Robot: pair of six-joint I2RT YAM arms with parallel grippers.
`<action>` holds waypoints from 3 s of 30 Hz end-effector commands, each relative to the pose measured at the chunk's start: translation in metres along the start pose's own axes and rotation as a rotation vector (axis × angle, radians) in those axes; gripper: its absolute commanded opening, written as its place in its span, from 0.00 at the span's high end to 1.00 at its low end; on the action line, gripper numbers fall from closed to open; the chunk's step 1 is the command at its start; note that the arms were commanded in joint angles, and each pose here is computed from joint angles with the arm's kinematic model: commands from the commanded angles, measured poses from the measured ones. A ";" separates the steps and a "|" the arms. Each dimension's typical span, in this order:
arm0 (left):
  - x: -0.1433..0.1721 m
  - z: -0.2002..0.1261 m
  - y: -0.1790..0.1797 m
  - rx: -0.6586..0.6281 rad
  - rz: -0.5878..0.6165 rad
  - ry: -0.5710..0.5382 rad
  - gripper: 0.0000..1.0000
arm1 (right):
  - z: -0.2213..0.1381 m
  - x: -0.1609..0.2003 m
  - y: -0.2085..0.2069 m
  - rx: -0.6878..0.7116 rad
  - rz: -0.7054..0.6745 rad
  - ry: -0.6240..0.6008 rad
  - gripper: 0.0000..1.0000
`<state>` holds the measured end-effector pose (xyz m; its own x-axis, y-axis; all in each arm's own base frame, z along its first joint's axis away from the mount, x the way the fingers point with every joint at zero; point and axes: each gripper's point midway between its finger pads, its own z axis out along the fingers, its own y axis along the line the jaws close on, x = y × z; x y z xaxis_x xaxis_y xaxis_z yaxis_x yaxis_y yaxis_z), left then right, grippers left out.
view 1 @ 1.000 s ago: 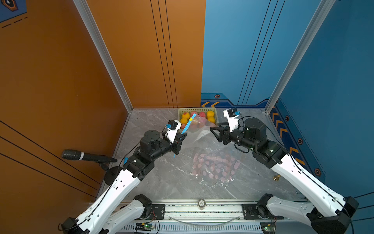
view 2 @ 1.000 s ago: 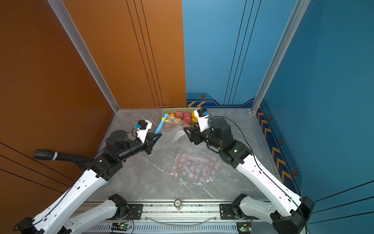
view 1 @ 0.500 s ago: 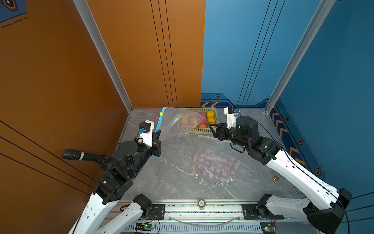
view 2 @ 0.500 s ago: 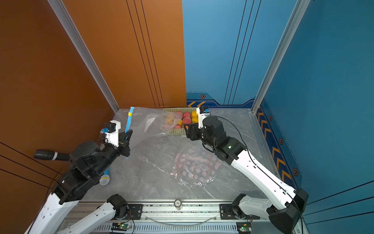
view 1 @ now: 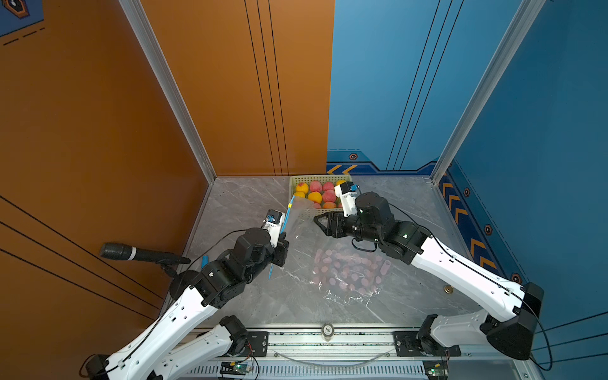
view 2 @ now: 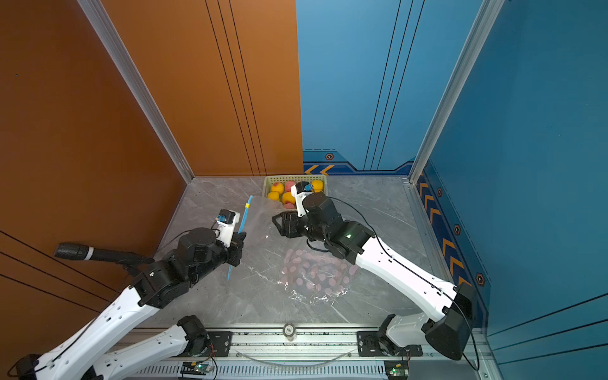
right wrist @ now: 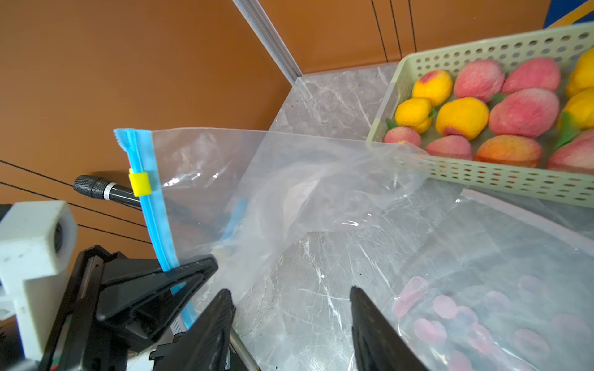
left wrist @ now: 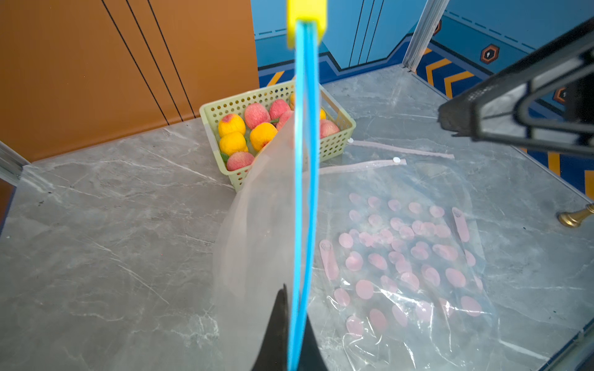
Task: Place the peach in a zip-top bag and seal the zipper
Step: Pick up the zipper food storage bag, then open the zipper of the food storage bag.
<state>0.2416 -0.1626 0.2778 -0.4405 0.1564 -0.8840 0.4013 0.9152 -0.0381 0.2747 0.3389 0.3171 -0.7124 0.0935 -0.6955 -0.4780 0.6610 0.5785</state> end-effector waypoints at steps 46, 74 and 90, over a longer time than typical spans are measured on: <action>0.018 0.050 -0.021 0.038 -0.073 -0.050 1.00 | 0.060 0.019 0.020 -0.202 0.112 0.082 0.98; -0.012 0.037 -0.028 0.387 -0.297 -0.075 0.39 | 0.034 0.007 0.011 -0.225 0.026 0.097 1.00; -0.013 0.037 -0.028 0.414 -0.359 -0.091 0.55 | 0.033 0.014 0.023 -0.234 -0.031 0.118 1.00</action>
<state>0.2676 -0.1997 0.2706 -0.5359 -0.1859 -0.8235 0.5090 0.7071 -0.4909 0.2745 0.3783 0.2933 -0.7679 -0.0073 -0.6405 -0.5629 0.4848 0.6694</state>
